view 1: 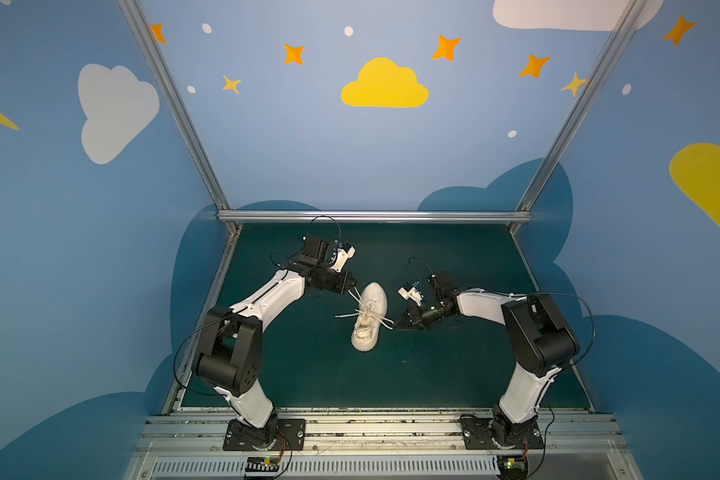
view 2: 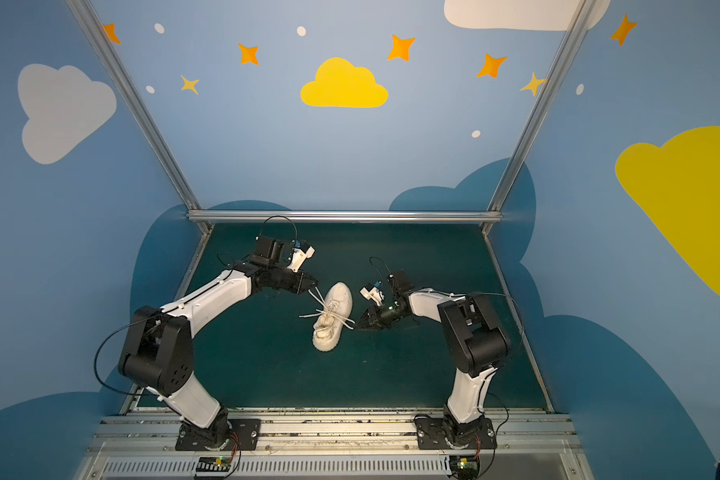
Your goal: Tie the shoes
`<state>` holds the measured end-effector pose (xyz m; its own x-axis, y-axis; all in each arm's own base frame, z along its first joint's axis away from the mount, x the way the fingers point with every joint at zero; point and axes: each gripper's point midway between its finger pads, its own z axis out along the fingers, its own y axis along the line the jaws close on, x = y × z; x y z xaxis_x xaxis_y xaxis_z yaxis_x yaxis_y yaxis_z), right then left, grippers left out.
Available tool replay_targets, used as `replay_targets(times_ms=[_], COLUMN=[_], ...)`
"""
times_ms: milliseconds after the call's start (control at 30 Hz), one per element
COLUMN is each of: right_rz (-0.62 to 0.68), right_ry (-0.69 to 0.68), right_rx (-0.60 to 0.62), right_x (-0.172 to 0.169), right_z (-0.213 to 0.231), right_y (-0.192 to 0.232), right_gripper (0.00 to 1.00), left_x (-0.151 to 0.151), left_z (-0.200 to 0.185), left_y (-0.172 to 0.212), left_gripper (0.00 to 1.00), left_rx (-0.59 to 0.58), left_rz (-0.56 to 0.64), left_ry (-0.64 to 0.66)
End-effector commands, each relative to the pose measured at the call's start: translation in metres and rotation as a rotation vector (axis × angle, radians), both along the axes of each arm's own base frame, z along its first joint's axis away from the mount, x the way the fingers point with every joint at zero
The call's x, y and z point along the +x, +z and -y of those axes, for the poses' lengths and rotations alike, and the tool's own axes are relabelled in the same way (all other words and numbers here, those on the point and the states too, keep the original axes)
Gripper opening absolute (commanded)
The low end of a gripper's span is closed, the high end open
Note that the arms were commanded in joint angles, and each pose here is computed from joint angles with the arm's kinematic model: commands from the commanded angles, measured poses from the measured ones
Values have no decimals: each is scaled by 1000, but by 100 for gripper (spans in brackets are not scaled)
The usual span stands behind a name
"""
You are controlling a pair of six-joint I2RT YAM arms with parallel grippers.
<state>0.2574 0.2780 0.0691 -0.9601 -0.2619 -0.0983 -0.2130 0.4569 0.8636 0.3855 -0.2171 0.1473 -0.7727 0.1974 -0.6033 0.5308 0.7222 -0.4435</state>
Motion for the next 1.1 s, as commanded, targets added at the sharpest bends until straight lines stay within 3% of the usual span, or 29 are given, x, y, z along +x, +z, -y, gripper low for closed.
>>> replay_targets(times_ms=[0, 467, 500, 533, 600, 667, 767, 933, 1067], right_rz=[10, 4, 3, 4, 6, 9, 12, 29, 69], right_ry=[2, 10, 9, 7, 1, -4, -10, -20, -11], right_rx=[-9, -10, -10, -8, -6, -3, -11, -52, -75], right_x=[-5, -3, -3, -2, -1, 0, 0, -1, 3], right_z=[5, 1, 1, 0, 0, 2, 6, 18, 11], right_y=[3, 1, 2, 3, 5, 7, 9, 11, 23], right_gripper=[0, 0, 2, 12, 20, 31, 38, 42, 36], left_x=[10, 6, 6, 6, 5, 4, 3, -1, -14], left_z=[0, 13, 13, 14, 15, 14, 8, -4, -10], left_y=[9, -7, -7, -7, -4, 0, 8, 16, 4], left_gripper=[3, 3, 8, 15, 25, 47, 59, 65, 62], left_rx=[-21, -95, -98, -100, -105, -109, -109, -141, -170], left_rz=[35, -37, -36, -38, -29, -5, 34, 35, -15], left_ry=[2, -30, -33, -36, -45, -44, -33, -9, 0])
